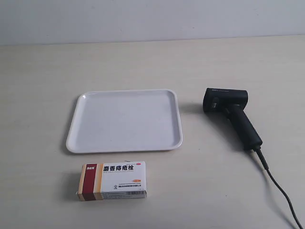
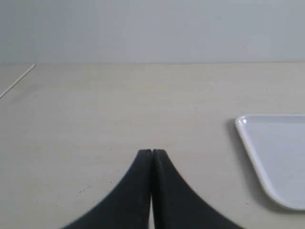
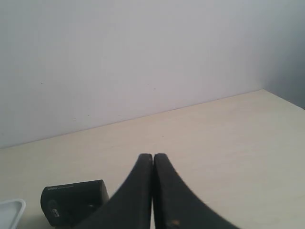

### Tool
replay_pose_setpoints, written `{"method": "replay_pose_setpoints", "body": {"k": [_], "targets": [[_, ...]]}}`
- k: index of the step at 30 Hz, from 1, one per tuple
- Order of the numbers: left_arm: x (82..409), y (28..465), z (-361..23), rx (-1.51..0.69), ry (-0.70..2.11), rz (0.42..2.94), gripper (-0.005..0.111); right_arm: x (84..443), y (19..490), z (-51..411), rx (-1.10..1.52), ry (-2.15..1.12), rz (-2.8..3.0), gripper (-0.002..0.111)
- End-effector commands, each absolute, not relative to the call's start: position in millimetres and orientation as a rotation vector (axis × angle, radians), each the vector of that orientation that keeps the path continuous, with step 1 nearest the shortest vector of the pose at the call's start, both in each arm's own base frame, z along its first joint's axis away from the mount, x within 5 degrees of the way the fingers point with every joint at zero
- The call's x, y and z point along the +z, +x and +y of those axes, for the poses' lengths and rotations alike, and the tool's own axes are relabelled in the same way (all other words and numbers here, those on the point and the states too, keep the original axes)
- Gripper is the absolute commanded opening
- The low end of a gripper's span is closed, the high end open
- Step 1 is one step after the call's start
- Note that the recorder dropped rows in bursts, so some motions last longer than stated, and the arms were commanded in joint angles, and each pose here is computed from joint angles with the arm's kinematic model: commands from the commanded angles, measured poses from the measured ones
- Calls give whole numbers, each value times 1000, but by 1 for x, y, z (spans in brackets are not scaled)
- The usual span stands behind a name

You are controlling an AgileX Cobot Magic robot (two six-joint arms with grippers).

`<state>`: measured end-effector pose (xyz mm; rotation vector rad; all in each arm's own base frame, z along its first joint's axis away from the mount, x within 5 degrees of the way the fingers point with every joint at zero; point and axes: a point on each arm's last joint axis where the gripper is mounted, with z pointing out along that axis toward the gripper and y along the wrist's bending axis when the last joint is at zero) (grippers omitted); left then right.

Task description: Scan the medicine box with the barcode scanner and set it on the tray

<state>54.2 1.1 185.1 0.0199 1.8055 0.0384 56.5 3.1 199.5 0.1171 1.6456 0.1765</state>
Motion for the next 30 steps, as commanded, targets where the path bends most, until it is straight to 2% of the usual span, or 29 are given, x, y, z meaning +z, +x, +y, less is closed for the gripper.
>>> {"method": "replay_pose_setpoints", "body": {"k": [1,23,27,30], "targets": [[185,54,1,37,18,1798,3,199,56,3,170,122,1636,1],[185,54,1,40,21,1797,3,199,56,3,170,122,1636,1],[191,55,1,33,14,1729,3,199,56,3,170,122,1636,1],[217,56,1,-276,-269,1423,3,200,56,3,170,122,1632,1]]}}
